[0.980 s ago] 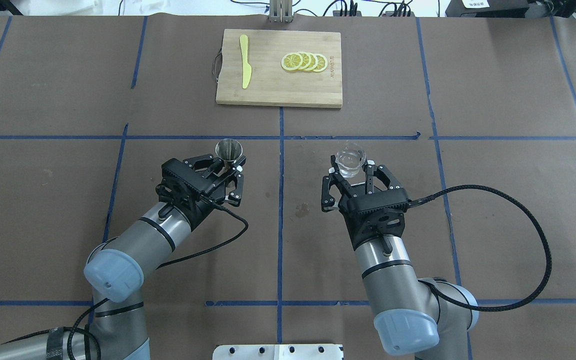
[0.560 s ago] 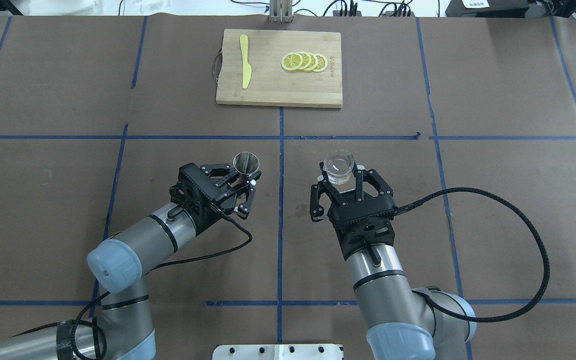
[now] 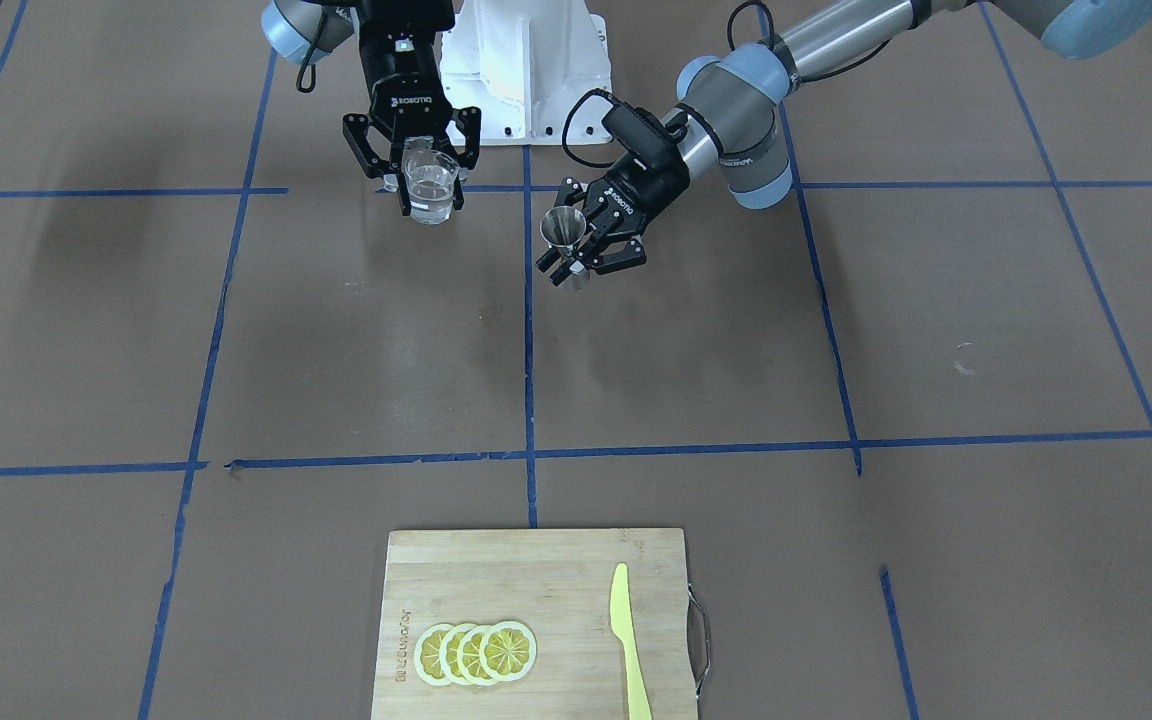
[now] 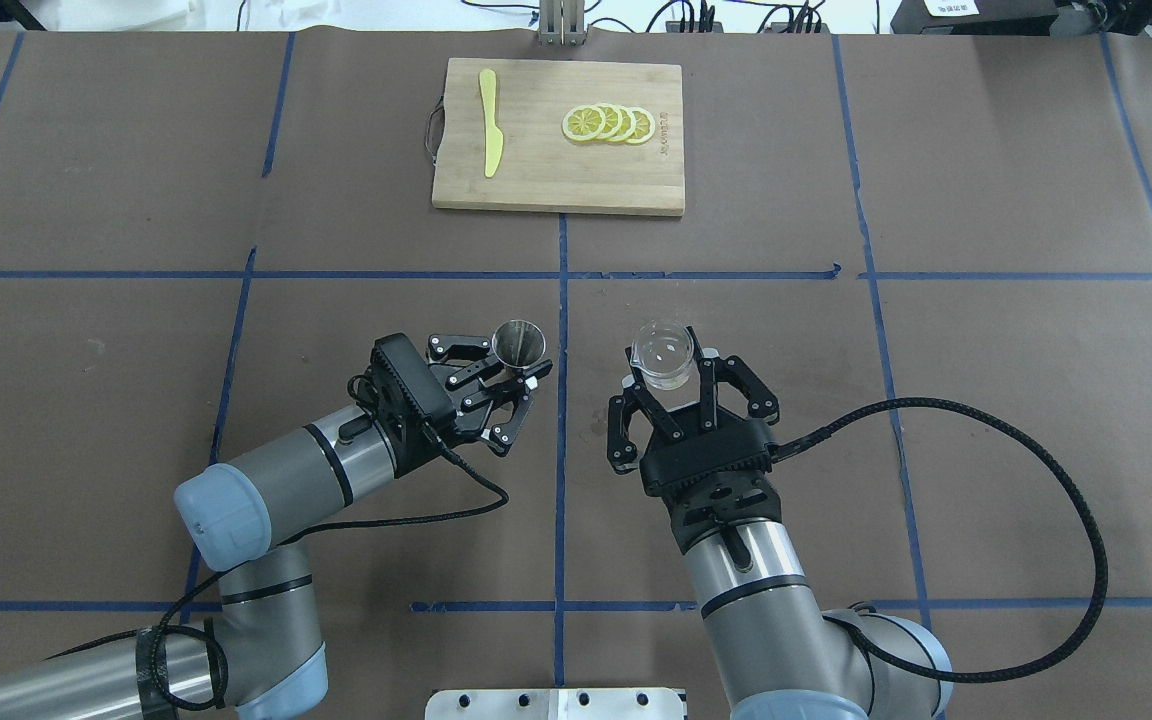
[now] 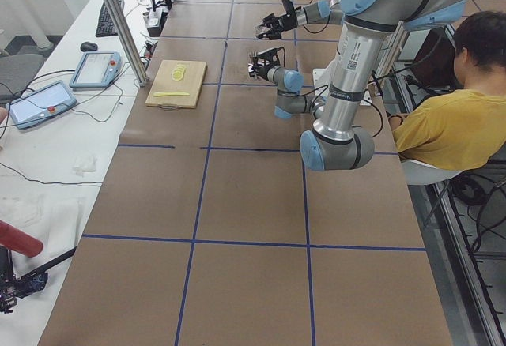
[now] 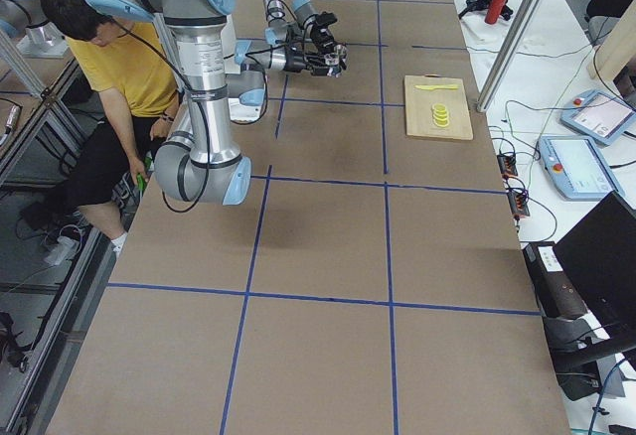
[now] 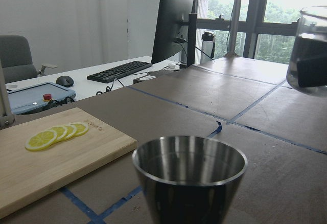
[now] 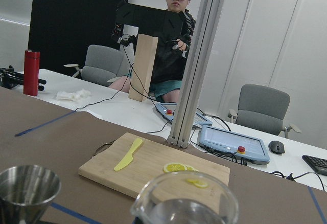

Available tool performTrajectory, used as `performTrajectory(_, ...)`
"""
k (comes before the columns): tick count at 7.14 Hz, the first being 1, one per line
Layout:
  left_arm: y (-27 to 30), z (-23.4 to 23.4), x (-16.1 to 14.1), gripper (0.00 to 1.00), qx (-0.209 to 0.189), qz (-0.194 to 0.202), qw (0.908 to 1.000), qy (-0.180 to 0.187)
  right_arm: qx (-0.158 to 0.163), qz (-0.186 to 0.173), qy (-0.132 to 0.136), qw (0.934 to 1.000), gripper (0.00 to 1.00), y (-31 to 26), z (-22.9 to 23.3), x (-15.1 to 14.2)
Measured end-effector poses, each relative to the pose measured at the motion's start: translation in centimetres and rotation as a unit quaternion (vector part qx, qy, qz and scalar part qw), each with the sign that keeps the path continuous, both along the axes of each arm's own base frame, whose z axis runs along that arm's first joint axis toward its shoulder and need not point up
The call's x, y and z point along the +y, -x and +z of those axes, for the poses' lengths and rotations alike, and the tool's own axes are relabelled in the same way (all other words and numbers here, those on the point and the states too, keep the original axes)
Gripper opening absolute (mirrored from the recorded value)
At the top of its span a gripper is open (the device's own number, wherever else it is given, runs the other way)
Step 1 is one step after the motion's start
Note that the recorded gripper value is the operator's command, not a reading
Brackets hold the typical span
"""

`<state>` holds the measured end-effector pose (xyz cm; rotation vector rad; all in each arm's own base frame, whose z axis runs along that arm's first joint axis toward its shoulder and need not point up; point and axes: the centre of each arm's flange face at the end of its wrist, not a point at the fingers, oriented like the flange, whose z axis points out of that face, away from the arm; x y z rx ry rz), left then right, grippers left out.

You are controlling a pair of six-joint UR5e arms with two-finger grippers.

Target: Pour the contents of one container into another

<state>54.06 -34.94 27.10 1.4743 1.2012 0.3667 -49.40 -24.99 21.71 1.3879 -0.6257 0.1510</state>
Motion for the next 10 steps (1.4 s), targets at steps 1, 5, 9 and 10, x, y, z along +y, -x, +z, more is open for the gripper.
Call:
performTrajectory(1, 0.0, -0.4, -0.1, 0.00, -0.004, 0.008, 0.9999, -0.014, 0.011, -0.001, -0.002, 0.9999, 0.00, 0.2, -1.0, 0.2)
performTrajectory(5, -0.5, -0.7, 0.2, 0.00, -0.008, 0.036, 0.9989, -0.030, 0.066, 0.000, -0.003, 0.9978, 0.00, 0.0, -3.8, 0.2)
performTrajectory(9, -0.7, -1.4, 0.5, 0.00, 0.000, 0.054, 0.9977, -0.040, 0.124, 0.003, -0.003, 0.9922, 0.00, 0.1, -3.8, -0.4)
performTrajectory(10, -1.0, -1.6, 0.4, 0.00, 0.001, 0.056, 0.9976, -0.041, 0.136, 0.004, -0.002, 0.9907, 0.00, 0.2, -4.1, -0.6)
